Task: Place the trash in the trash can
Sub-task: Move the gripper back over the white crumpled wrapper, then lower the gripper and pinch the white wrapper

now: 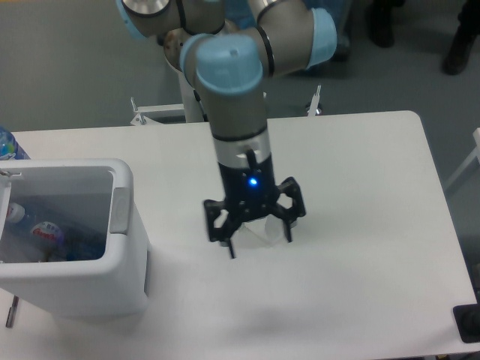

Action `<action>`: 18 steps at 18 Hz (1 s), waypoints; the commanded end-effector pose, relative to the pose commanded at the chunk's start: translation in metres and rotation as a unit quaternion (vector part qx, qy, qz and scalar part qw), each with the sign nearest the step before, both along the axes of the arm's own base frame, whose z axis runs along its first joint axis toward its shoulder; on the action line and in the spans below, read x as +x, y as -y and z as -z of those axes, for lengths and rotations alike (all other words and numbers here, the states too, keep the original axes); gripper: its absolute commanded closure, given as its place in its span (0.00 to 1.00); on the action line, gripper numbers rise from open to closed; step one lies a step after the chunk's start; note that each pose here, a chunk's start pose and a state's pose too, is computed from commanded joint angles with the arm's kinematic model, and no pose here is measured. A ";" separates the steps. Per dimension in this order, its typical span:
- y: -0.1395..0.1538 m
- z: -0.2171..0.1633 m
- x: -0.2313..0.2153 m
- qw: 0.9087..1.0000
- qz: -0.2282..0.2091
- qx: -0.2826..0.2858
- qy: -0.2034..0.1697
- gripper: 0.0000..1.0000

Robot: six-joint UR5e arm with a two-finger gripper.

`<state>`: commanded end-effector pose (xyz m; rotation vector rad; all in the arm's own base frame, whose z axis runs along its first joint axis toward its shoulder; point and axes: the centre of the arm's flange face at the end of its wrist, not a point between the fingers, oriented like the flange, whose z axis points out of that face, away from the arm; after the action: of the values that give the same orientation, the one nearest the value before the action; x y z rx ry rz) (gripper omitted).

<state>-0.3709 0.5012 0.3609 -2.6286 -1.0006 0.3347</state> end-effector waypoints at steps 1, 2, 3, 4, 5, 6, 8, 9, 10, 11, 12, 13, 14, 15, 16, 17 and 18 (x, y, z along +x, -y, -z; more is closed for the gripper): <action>0.005 0.014 0.001 1.000 0.003 -0.012 0.010 0.00; 0.009 0.030 0.002 0.999 0.011 -0.025 0.019 0.00; 0.013 0.045 0.005 0.999 0.023 -0.041 0.027 0.00; 0.016 0.056 0.006 0.998 0.032 -0.053 0.031 0.00; 0.018 0.067 0.005 0.997 0.037 -0.064 0.037 0.00; 0.020 0.078 0.004 0.996 0.037 -0.074 0.044 0.00; 0.025 0.103 0.008 0.993 0.036 -0.101 0.055 0.00; 0.026 0.112 0.008 0.992 0.035 -0.111 0.059 0.00; 0.027 0.118 0.007 0.991 0.033 -0.118 0.060 0.00; 0.027 0.123 0.006 0.990 0.031 -0.125 0.059 0.00; 0.028 0.125 0.006 0.989 0.031 -0.129 0.060 0.00; 0.030 0.132 0.008 0.988 0.031 -0.134 0.065 0.00; 0.033 0.139 0.010 0.987 0.031 -0.142 0.069 0.00; 0.034 0.142 0.011 0.986 0.030 -0.145 0.070 0.00; 0.034 0.145 0.010 0.986 0.030 -0.147 0.071 0.00; 0.033 0.145 0.011 0.986 0.031 -0.148 0.072 0.00; 0.033 0.145 0.011 0.986 0.031 -0.150 0.073 0.01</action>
<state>-0.3601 0.4677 0.2156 -2.9868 -0.9761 0.3015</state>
